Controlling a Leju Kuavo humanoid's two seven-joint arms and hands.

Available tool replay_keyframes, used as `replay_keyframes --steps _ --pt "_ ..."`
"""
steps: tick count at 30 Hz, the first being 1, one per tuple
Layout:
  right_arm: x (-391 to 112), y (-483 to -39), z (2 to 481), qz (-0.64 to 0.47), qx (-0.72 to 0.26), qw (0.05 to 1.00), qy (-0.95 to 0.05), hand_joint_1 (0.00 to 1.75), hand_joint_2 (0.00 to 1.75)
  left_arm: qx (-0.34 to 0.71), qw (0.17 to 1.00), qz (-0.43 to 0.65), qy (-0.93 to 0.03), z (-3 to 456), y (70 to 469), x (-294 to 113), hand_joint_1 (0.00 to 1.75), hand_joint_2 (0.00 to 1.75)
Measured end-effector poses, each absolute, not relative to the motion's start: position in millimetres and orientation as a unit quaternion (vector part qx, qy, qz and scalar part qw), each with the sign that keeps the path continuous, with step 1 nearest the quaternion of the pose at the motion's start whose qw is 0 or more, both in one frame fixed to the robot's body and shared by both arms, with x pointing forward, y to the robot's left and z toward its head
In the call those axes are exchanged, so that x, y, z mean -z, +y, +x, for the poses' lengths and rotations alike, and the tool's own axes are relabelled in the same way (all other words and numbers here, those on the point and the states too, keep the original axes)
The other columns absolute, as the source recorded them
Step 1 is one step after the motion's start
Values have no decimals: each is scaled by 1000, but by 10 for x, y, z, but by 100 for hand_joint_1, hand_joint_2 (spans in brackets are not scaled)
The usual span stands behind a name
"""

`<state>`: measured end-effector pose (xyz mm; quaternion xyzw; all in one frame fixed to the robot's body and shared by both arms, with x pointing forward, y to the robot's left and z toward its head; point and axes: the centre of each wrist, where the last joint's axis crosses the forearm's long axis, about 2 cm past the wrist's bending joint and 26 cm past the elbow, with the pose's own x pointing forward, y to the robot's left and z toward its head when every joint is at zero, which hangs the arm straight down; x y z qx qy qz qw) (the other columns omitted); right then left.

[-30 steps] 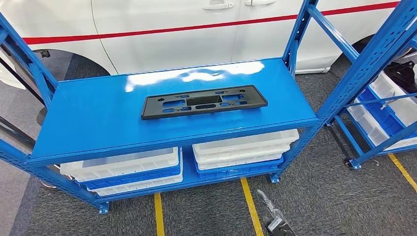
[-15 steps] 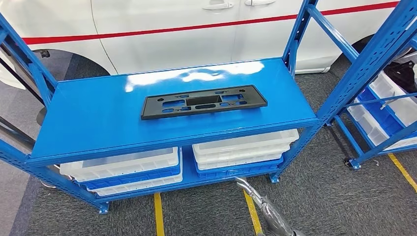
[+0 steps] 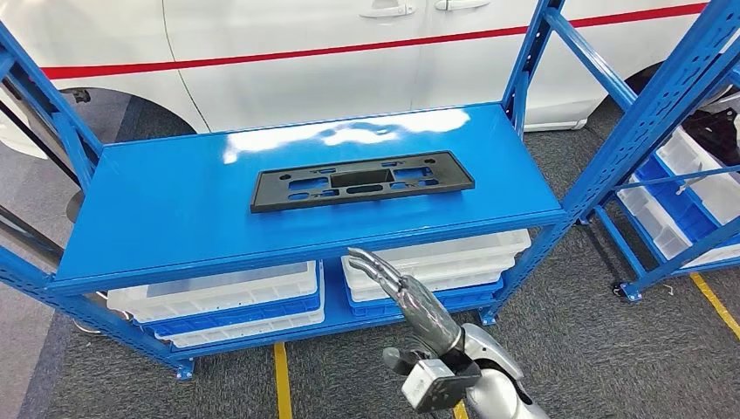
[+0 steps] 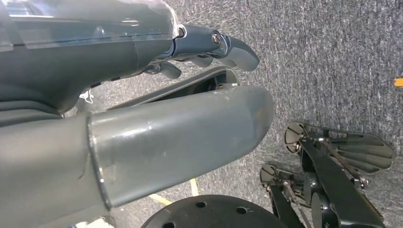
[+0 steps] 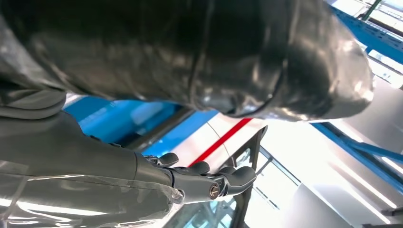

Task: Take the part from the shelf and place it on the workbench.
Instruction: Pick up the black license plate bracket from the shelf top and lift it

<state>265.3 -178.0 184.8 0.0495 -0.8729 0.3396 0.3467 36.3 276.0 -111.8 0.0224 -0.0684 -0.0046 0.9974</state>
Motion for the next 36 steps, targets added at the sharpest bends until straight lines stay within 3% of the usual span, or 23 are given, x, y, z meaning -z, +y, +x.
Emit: replay_keyframes --steps 14,18,25,36 --pt "-2416 -1001 3168 7 -417 302 -857 0 0 11 998 14 -64 390 2805 1117 0 0" --pt "-2420 -761 3163 -4 -458 291 -840 0 175 10 998 11 -60 392 2806 1117 0 0" --pt "-2379 -519 3285 -50 -507 304 -805 0 175 10 998 9 -58 394 2790 1117 0 0" --pt "-2153 -517 3634 -183 -540 328 -753 0 175 36 997 -3 -63 423 2549 1102 0 0"
